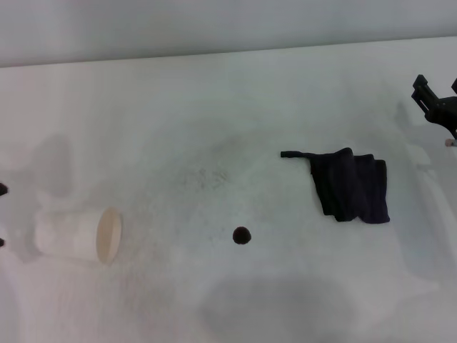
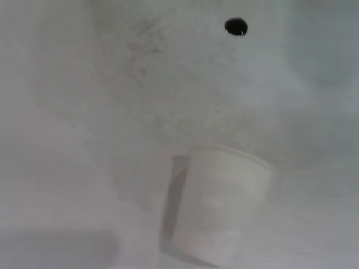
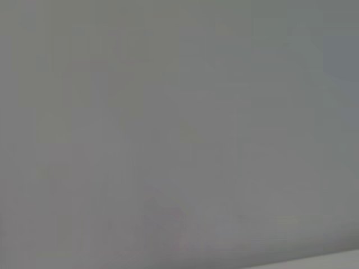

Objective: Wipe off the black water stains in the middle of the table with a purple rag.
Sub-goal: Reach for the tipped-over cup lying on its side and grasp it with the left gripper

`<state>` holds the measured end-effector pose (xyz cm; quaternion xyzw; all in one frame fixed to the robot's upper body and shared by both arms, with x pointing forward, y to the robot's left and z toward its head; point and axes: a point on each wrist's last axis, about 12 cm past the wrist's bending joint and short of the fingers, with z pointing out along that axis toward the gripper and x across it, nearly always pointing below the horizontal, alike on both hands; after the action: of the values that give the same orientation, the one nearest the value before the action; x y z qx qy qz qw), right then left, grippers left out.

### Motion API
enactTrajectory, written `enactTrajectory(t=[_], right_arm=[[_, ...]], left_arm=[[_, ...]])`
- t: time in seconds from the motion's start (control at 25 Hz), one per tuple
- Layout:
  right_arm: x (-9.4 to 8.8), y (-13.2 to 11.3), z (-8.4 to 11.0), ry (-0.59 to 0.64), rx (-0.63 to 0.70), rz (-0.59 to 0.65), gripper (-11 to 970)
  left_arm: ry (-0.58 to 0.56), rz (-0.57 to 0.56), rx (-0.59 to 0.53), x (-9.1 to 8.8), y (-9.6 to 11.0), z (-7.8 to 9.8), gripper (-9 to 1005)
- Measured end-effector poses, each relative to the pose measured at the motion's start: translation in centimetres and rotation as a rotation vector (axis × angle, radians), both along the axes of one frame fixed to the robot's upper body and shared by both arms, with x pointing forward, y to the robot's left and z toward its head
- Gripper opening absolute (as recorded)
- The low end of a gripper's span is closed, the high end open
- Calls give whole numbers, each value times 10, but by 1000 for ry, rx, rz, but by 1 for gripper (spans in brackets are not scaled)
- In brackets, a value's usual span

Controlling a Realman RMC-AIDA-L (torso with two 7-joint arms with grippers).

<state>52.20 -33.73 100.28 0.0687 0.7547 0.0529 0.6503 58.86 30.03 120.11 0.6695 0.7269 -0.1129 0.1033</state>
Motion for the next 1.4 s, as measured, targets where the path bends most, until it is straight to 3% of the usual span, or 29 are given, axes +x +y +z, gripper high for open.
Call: enactTrajectory(t=[0.24, 1.0, 1.4], right_arm=[[1, -1, -3, 31, 3, -11, 796], [9, -2, -3, 63, 11, -30, 795], [8, -2, -4, 64, 13, -32, 795]], left_arm=[[-71, -102, 122, 8, -31, -32, 860], [-63, -241, 111, 11, -70, -49, 855], [-64, -243, 107, 13, -72, -71, 848]])
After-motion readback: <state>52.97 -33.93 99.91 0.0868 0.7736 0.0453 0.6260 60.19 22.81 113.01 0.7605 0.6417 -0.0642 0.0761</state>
